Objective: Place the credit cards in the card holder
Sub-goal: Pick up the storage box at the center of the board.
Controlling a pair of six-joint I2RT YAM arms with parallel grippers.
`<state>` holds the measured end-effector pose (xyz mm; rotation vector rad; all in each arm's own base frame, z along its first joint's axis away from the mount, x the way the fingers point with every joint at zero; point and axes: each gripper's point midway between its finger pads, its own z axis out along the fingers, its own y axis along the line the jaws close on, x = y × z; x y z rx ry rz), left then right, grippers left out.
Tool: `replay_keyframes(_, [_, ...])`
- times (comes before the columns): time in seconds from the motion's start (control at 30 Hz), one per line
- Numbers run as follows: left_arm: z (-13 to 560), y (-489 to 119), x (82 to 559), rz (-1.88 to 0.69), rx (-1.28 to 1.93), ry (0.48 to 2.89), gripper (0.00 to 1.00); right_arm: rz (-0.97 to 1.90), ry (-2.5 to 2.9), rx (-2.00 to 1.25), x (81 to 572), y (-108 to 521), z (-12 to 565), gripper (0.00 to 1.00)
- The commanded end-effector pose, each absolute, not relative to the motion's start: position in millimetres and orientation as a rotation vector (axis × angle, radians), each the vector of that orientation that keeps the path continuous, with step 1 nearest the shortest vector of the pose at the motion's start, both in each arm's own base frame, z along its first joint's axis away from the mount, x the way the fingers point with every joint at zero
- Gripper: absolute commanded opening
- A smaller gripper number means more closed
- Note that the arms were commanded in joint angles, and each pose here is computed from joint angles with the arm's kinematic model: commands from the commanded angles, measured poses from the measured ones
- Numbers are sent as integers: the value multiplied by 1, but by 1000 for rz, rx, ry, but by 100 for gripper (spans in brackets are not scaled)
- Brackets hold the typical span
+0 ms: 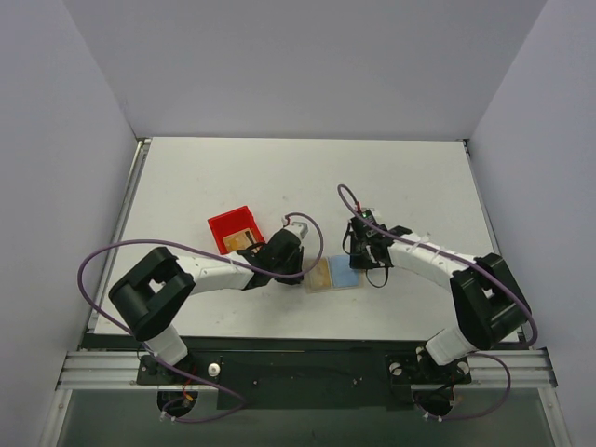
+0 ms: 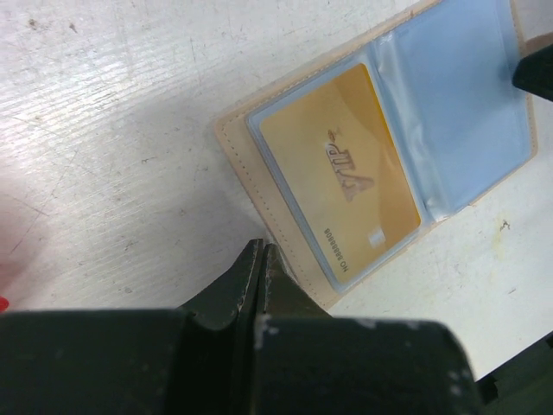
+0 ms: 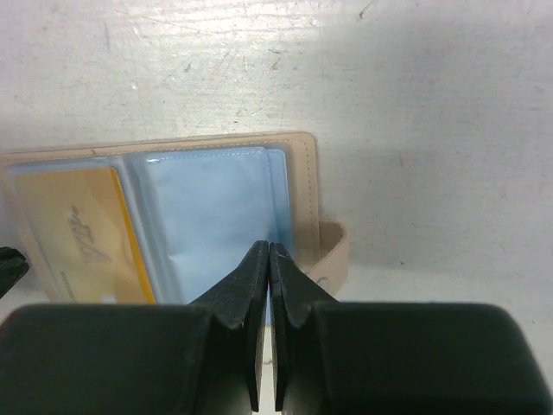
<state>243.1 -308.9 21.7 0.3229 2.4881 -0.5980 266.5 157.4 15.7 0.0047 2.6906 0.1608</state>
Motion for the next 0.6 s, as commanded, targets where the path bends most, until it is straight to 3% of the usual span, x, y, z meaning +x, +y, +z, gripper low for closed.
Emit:
replay_keyframes(0.0, [67,-314,263,-624,294,2360,0,189,2570,1,275,156,46,0])
replay_keyframes(0.3, [146,-268,286,-543,181,2216,0,280,2473,-10,281,163,72,0])
replay_keyframes(0.57, [169,-220,291,-467,75,2181,10,375,2491,-45,276,178,71,5])
